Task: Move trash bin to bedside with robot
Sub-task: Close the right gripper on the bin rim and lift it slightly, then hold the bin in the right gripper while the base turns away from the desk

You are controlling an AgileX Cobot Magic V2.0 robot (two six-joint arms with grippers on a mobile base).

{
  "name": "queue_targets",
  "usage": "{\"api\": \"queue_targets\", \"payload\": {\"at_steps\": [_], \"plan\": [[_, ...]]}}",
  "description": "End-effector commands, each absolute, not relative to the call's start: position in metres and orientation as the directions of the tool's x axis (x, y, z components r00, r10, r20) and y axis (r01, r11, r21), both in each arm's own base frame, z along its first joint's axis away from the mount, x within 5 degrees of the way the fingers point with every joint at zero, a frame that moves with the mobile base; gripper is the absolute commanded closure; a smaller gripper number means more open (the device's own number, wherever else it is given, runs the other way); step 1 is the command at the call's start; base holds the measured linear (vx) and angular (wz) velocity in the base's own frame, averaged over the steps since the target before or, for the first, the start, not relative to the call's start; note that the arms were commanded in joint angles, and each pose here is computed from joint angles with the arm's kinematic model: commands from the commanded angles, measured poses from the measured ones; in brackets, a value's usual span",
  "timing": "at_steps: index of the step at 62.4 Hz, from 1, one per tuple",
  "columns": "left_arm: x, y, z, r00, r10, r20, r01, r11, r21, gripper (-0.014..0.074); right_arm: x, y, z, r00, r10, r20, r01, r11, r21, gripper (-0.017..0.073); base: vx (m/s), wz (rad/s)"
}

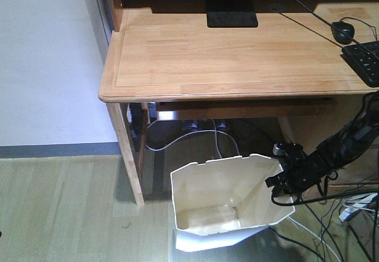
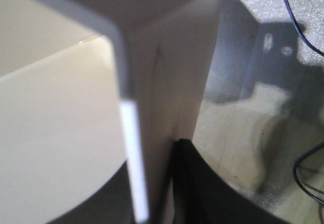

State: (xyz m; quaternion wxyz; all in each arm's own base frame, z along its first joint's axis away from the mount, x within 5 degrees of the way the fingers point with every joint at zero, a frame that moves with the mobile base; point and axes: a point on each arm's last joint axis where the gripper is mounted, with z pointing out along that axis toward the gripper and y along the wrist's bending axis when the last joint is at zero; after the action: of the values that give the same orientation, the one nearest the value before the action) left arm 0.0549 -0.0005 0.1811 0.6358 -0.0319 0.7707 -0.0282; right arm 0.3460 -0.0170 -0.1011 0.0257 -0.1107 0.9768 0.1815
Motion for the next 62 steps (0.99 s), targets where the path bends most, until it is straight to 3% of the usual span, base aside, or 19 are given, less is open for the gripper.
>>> {"api": "queue_targets", "payload": {"at_steps": [1,62], "plan": [[0.056,0.000,0.182,-0.126,-0.095,-0.988,-0.011,0.995,-0.094,0.0599,0.355,-0.009,-0.045,-0.968,-0.190,-0.166,-0.246,0.853,0.461,0.0564,0.00,0.00],[0.056,0.000,0.182,-0.126,-0.095,-0.988,-0.011,0.995,-0.094,0.0599,0.348,-0.003,-0.022,-0.965,-0.194,-0.177,-0.259,0.815,0.518,0.0564,0.00,0.00]]}}
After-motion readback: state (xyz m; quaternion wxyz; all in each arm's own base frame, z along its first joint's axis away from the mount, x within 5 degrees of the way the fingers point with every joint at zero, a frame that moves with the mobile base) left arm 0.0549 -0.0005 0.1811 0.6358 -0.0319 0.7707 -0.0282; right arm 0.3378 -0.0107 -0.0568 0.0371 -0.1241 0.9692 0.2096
